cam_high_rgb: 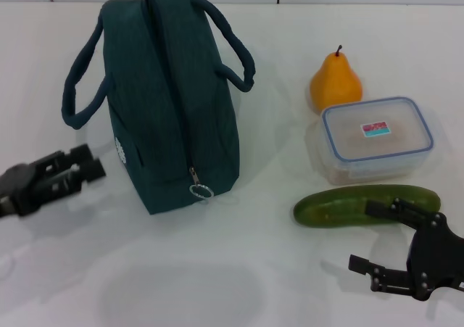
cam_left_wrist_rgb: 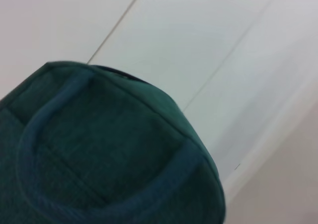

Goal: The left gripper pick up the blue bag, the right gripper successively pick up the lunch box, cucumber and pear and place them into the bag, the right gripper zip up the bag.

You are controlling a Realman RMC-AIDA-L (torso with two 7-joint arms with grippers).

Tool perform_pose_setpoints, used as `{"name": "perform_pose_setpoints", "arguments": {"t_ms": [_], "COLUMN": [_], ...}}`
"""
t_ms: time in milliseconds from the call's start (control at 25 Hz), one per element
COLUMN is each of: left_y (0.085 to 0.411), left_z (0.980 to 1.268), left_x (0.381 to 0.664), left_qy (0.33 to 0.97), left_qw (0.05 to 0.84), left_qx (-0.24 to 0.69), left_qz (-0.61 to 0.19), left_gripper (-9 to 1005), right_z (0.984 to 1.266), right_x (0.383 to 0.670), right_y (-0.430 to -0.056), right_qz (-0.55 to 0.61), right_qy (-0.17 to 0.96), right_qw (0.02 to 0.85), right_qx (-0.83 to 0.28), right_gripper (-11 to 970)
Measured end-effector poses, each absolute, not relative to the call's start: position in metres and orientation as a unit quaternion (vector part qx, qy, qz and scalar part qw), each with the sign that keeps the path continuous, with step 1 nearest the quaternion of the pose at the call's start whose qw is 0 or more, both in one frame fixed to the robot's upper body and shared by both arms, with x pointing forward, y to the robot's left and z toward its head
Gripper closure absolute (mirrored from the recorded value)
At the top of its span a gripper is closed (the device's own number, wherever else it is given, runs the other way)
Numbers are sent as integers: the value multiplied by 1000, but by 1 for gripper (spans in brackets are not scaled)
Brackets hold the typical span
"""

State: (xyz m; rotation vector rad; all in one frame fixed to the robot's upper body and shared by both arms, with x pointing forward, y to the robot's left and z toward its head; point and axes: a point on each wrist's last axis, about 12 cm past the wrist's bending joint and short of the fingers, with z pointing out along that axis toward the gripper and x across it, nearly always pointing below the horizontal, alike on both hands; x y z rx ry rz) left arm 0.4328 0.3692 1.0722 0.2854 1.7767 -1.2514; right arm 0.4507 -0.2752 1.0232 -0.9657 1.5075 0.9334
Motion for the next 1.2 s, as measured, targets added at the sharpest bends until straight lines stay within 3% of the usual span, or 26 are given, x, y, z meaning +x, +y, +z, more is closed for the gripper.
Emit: {"name": "perform_pose_setpoints", "arguments": {"t_ms": [240, 600, 800, 1000, 1200], "left_y": [378, 394, 378, 352, 323], "left_z": [1097, 1166, 1210, 1229, 1241], "left_x": [459, 499, 529, 552, 562], "left_qy": [738, 775, 828, 877, 890], "left_qw": [408, 402, 368, 325, 305], "left_qx": [74, 46, 48, 59, 95], "left_qz": [-532, -486, -420, -349, -326], "left_gripper": [150, 151, 150, 150, 150], "right_z": [1023, 1023, 1024, 1024, 1025], "right_x": [451, 451, 452, 452, 453], "right_y": [-275, -275, -275, -274, -275], "right_qz": [392, 393, 393, 393, 392], "right_qy": [633, 633, 632, 632, 631], "right_qw": [532, 531, 531, 532, 535], "right_qx": [-404, -404, -404, -405, -402], "right_gripper": [101, 104, 106, 107, 109]}}
